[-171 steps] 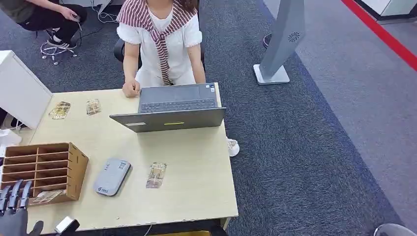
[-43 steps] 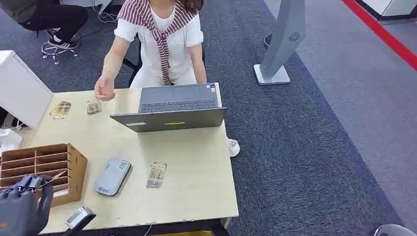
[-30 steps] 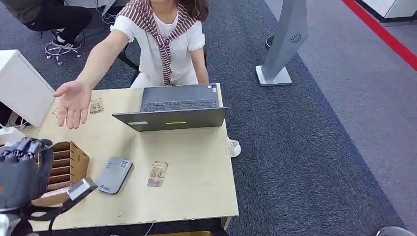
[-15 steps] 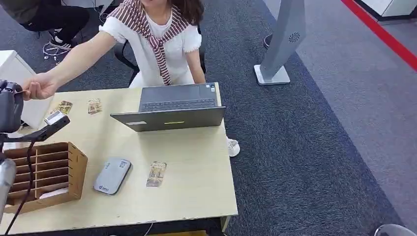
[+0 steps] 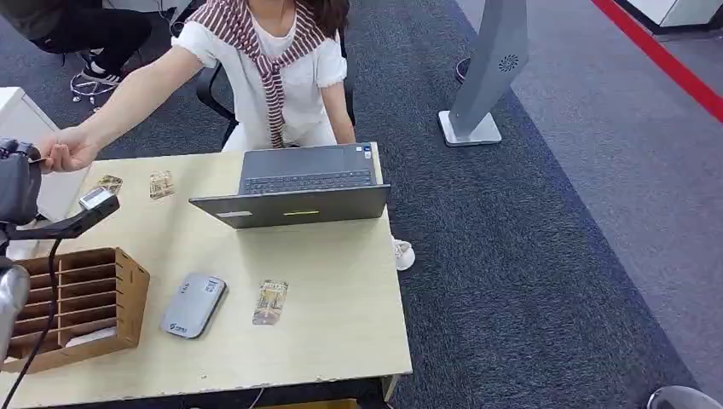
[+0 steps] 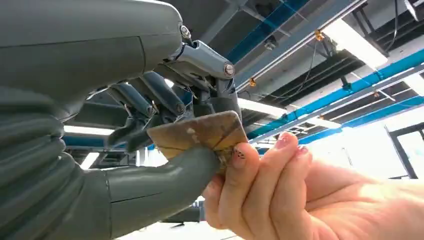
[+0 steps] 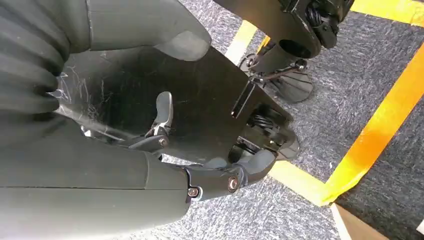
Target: Pass the card to the sensor for recognition and then transmit it.
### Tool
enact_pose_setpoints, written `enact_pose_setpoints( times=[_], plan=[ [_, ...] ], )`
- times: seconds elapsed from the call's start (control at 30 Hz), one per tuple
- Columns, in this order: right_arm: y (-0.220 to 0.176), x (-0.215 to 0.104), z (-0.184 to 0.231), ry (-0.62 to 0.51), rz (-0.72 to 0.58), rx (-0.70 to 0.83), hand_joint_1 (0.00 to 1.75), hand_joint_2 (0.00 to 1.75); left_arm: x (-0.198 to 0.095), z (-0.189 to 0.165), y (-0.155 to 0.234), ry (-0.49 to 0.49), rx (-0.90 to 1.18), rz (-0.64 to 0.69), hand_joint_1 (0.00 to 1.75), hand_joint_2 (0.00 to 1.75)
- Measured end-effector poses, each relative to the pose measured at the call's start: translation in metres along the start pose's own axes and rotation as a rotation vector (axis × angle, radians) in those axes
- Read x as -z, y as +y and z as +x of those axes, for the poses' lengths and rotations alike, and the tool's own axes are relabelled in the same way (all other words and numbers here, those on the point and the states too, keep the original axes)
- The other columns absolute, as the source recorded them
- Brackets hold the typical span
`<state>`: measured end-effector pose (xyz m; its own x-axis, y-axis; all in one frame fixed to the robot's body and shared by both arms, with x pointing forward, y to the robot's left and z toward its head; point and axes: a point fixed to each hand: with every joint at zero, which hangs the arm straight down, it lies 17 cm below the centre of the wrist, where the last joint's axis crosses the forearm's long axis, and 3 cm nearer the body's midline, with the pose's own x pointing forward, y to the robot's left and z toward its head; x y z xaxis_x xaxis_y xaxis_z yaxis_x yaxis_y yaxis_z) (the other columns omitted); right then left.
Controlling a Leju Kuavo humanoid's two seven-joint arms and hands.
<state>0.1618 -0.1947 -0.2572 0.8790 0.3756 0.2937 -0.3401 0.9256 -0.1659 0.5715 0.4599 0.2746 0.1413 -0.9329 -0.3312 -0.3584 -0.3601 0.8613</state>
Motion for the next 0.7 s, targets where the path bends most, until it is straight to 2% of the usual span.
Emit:
enact_pose_setpoints(
  times=[0.13, 0.23, 0.47, 0.7],
  plan=[
    [0.000, 0.000, 0.000, 0.005, -0.001, 0.005, 0.00, 1.75, -0.003, -0.001, 0.006, 0.011, -0.017, 0.050, 0.00, 1.75],
    [0.000, 0.000, 0.000, 0.009, -0.003, 0.020, 0.00, 1.75, -0.018, 0.014, 0.013, -0.023, -0.081, 0.104, 0.00, 1.75],
    [-0.002, 0.000, -0.001, 0.016, -0.012, 0.042, 0.00, 1.75, -0.070, 0.049, 0.053, -0.094, -0.212, 0.242, 0.00, 1.75],
    [-0.003, 0.000, -0.002, 0.019, -0.020, 0.079, 0.00, 1.75, -0.150, 0.053, 0.107, -0.117, -0.437, 0.390, 0.00, 1.75]
  ],
)
